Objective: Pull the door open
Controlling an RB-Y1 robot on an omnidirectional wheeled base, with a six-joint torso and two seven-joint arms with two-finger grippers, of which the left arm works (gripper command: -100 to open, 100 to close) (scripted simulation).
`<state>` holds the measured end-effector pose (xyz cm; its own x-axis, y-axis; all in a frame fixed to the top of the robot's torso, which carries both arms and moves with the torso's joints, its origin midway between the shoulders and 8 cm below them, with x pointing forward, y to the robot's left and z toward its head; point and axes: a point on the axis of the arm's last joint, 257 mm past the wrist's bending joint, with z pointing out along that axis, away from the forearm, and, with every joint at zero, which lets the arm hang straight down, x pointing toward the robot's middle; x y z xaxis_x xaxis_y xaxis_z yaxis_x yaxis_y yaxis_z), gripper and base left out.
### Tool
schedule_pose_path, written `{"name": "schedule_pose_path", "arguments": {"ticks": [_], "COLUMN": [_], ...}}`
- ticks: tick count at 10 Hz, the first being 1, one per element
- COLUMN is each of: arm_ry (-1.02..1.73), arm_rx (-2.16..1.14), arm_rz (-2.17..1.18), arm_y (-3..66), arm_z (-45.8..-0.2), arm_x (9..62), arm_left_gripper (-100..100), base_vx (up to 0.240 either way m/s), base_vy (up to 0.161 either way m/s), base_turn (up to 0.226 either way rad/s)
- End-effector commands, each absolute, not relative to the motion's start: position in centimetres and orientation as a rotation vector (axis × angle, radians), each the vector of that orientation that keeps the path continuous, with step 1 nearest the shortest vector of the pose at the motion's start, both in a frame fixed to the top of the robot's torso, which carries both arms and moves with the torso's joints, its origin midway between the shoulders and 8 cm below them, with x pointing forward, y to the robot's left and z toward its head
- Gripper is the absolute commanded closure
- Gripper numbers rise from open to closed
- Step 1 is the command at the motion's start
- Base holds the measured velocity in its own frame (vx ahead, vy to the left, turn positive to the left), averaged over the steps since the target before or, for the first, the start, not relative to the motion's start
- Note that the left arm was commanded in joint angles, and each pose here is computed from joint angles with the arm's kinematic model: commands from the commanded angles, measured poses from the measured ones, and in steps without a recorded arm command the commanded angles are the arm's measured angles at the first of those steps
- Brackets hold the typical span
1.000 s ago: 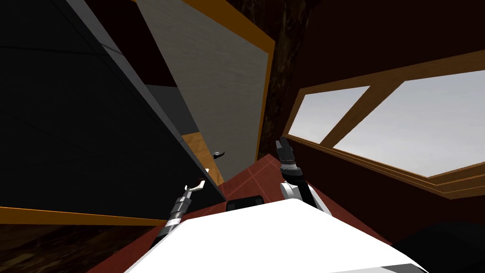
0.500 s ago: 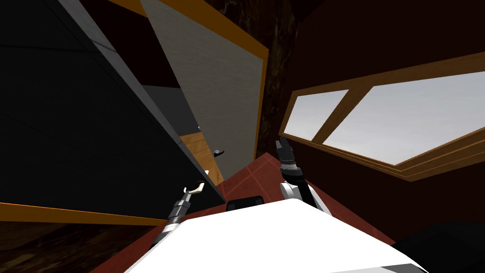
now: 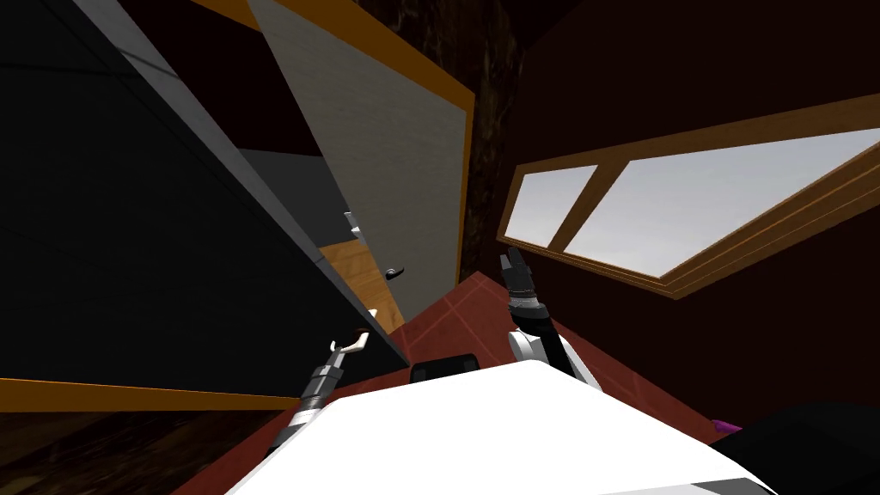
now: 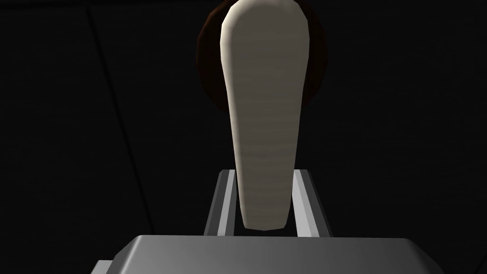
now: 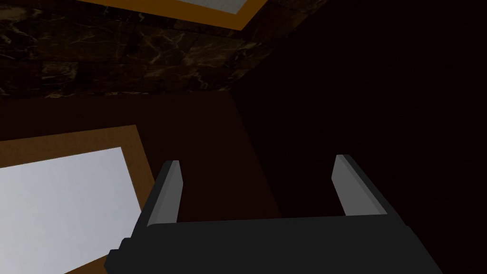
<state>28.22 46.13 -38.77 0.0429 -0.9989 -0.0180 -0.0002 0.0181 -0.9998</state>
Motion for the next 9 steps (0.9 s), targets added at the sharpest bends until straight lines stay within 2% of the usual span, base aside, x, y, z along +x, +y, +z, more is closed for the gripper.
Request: {"name": "schedule_pose_path", "arguments": {"ticks": [1,5,9], "arm_ry": [1.201,1.222,1.212], "arm_rx": [-1.214,-1.201,-1.206], "arm_rz": [-1.19,-1.221,-1.207], "arm_y": [45.1,44.6,44.5], "arm_z": [-39.1,-39.1,-39.3], "arm_x": [27.7,26.8,29.5], "arm_left_gripper": [100,100,100], "base_vx": [-0.183,-0.235,-0.198], "base_vy": [0.047,0.056,0.033], "base_turn": [-0.129,-0.162,-0.075]}}
